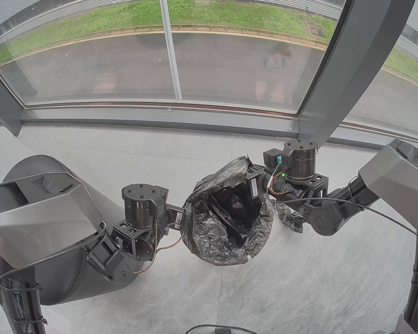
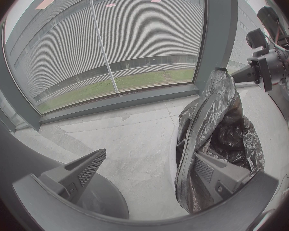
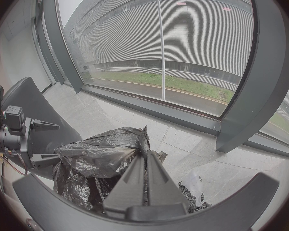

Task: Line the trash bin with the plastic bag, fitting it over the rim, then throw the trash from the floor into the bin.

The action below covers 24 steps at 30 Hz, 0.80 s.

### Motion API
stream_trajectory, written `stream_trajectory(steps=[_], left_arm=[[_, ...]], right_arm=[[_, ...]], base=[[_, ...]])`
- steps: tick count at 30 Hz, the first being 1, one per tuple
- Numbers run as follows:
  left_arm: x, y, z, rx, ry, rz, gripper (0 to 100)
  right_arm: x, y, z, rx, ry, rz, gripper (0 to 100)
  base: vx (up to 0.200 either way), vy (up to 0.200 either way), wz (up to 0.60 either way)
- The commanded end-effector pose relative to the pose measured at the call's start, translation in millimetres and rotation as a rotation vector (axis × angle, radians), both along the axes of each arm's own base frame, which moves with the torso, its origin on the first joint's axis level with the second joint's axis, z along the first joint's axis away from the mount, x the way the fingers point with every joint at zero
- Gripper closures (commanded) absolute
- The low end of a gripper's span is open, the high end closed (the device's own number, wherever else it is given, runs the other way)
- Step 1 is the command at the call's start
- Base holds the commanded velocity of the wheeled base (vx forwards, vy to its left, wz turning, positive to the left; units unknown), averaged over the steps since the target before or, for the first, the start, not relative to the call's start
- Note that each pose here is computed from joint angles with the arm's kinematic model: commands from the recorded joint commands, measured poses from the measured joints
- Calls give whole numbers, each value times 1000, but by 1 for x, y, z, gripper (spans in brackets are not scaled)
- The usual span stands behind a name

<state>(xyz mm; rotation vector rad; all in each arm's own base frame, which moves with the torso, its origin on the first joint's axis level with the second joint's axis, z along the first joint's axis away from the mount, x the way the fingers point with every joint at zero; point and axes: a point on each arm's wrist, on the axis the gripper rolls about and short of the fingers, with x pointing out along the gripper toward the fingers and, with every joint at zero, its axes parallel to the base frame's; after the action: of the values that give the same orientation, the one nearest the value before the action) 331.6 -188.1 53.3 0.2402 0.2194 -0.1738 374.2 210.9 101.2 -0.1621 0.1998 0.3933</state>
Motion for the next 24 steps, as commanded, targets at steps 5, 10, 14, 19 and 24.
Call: stream_trajectory(steps=[5, 10, 14, 19, 24], left_arm=[[3, 4, 2, -1, -19, 25, 0], [6, 8, -1, 2, -14, 40, 0], [7, 10, -3, 5, -7, 43, 0], [9, 11, -5, 5, -4, 47, 0], [9, 11, -9, 9, 3, 45, 0]], right_arm=[[5, 2, 6, 13, -25, -2, 100], [14, 4, -5, 5, -17, -7, 100], [22, 4, -13, 2, -13, -13, 100], [32, 10, -19, 15, -28, -22, 100], [42, 15, -28, 26, -55, -26, 100]], base=[[0, 0, 0], [0, 0, 0], [0, 0, 0], [0, 0, 0], [0, 0, 0]])
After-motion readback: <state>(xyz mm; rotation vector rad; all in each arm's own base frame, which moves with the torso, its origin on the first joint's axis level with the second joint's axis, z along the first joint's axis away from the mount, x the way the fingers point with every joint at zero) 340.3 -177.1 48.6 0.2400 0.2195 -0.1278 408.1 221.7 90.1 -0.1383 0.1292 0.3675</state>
